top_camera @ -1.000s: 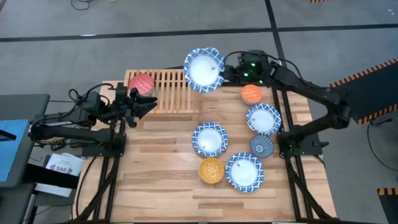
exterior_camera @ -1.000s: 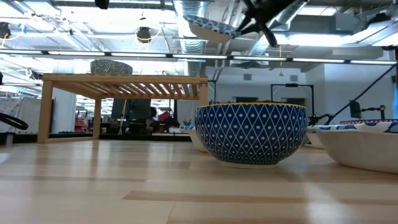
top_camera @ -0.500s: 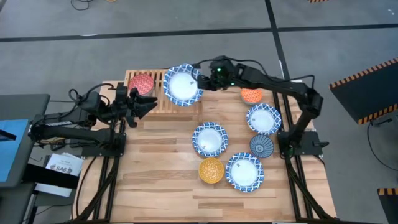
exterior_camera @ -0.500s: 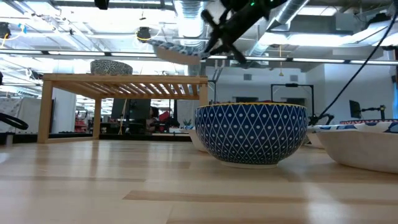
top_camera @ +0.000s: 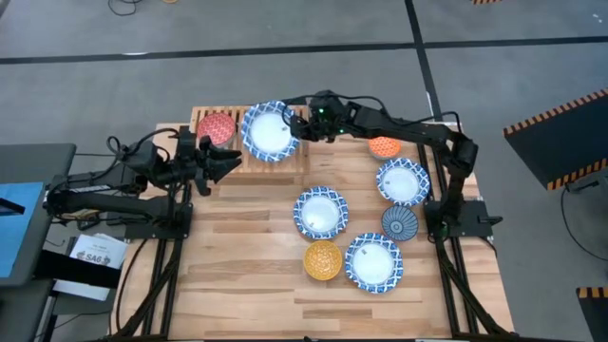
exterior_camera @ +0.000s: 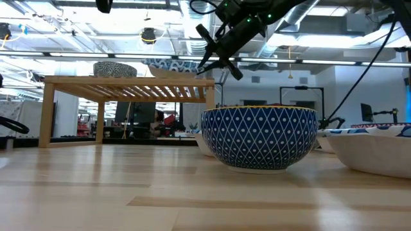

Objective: Place and stack bowls onto a shelf
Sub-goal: Put the large white bowl on the shelf

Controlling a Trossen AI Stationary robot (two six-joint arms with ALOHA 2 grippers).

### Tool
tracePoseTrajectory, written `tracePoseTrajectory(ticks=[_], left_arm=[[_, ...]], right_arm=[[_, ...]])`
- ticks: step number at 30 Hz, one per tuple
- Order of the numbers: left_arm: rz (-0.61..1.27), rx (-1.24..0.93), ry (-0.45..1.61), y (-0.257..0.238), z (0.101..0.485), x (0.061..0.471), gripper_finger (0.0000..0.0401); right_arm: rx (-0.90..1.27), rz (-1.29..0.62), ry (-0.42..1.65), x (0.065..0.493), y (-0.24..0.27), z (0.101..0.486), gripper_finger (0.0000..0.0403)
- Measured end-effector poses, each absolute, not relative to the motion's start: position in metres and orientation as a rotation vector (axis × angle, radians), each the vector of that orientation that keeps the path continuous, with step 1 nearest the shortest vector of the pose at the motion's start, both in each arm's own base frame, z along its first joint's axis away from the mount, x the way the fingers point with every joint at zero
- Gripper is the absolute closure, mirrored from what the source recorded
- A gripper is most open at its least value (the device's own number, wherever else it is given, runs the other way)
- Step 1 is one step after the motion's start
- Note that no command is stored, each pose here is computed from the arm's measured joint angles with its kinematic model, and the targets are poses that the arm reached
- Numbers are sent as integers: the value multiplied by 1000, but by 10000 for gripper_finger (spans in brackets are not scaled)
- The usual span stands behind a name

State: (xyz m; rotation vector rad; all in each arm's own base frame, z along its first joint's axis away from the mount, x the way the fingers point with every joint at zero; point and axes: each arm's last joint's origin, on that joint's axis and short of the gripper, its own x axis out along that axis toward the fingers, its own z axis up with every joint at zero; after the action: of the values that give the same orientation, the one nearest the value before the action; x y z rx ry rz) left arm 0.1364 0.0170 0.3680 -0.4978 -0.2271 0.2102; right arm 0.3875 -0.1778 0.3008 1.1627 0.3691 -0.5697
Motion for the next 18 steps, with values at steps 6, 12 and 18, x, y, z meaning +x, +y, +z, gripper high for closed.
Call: tracePoseTrajectory(ticks=[6, 12, 18], left_arm=[[211, -493, -227, 17, 368, 136, 252], [211, -487, -227, 17, 368, 136, 252], [211, -486, -227, 17, 368, 136, 252]], right_arm=[[1161, -567, 347, 386, -181, 303, 343], [1159, -556, 337, 387, -181, 304, 322], [1152, -533, 350, 387, -181, 304, 259]])
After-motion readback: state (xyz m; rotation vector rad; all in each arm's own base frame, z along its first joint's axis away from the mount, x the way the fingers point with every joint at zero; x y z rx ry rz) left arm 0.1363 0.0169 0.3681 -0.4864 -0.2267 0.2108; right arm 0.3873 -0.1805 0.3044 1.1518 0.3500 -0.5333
